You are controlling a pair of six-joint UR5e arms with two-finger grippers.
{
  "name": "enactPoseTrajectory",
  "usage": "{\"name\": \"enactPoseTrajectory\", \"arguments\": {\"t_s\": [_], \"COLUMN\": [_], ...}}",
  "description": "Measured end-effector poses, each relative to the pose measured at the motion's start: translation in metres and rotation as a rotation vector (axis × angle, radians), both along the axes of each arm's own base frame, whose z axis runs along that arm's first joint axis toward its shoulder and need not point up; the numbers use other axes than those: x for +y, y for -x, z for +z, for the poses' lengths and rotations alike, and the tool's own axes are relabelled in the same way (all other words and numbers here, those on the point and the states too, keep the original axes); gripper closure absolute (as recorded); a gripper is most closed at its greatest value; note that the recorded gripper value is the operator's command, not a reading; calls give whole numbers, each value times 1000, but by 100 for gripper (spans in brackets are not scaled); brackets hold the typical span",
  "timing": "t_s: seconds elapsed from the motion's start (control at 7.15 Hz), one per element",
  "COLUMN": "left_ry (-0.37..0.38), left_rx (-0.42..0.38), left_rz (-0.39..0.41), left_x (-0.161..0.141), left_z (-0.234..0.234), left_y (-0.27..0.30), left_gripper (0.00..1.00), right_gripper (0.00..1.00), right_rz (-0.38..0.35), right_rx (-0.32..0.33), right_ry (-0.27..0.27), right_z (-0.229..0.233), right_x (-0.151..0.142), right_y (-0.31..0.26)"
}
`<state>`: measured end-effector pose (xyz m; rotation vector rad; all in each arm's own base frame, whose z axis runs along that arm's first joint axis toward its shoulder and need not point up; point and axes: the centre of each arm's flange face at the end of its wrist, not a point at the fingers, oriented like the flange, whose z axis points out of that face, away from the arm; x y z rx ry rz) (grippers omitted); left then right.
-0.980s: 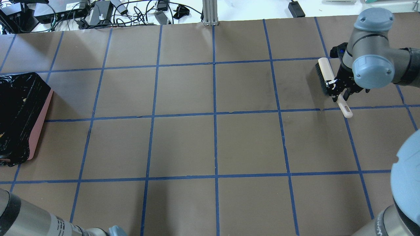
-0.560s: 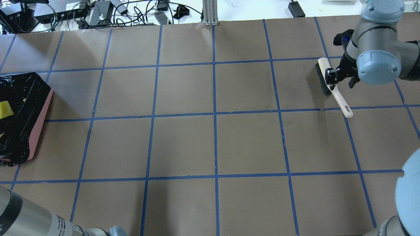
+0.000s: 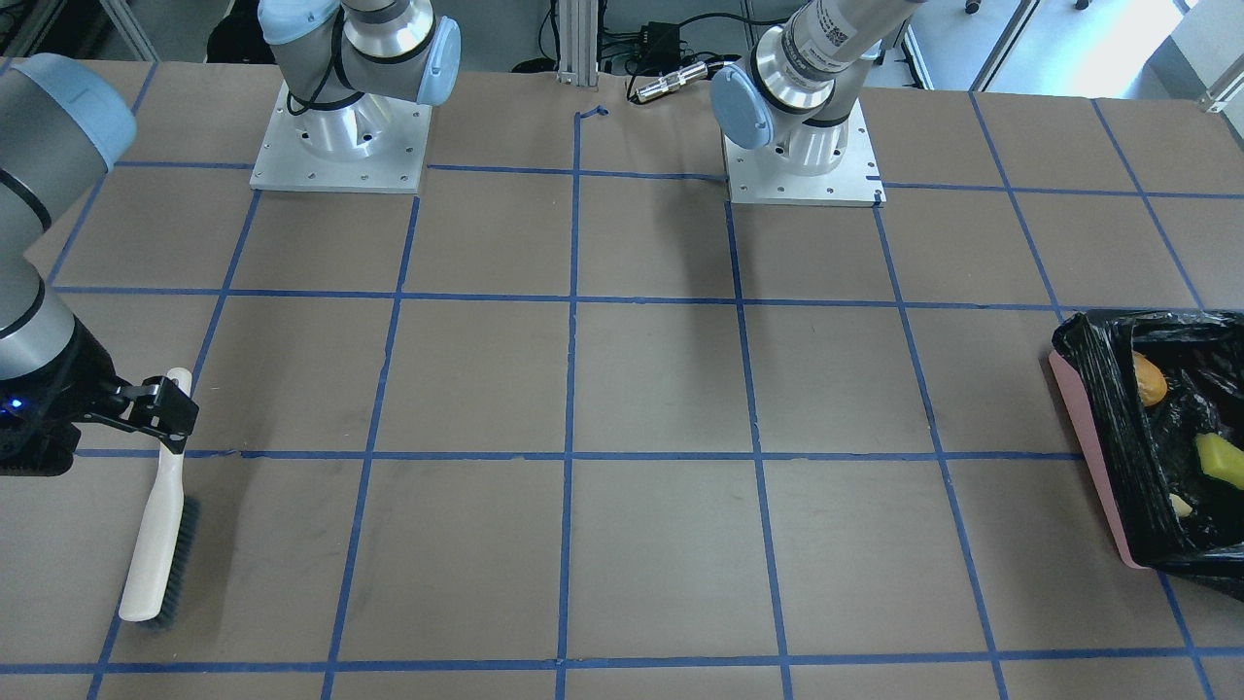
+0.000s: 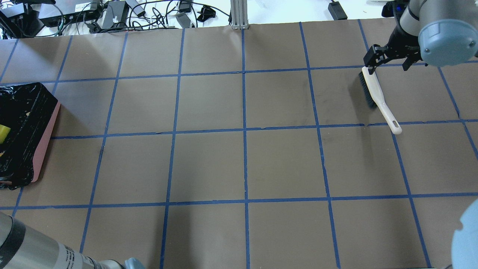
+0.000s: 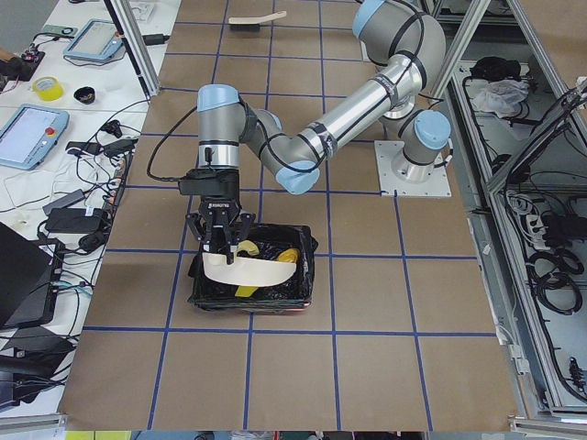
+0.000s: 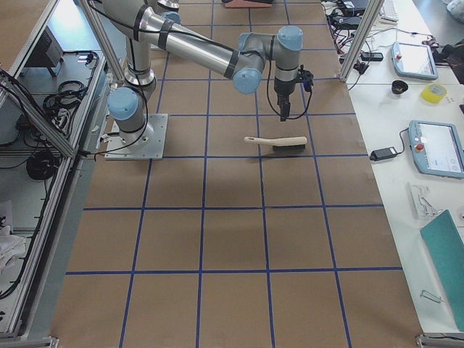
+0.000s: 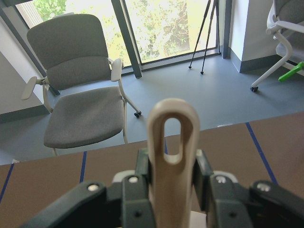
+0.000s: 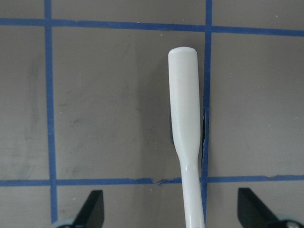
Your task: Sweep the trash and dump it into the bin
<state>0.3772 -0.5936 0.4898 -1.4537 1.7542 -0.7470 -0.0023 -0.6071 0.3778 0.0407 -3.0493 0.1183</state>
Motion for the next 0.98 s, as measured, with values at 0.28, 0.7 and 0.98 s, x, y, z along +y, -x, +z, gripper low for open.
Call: {"name": "enactPoseTrajectory", "arguments": {"t_s": [0.28, 0.7, 0.98], "left_ry": [39, 172, 266], "left_rx": [145, 393, 572], "left_rz": [-73, -54, 43], "left_x": [-13, -32, -41], "left_z": [23, 6, -12], "left_y": [-6, -4, 12], "left_gripper": [100, 100, 100], "right_gripper": [0, 0, 0], "right_rz": [11, 32, 18], "right_rx": [-4, -11, -15], "right_ry": [-5, 3, 6], "right_z": [34, 50, 54], "right_x": [19, 32, 36], "right_y": [-38, -67, -80]}}
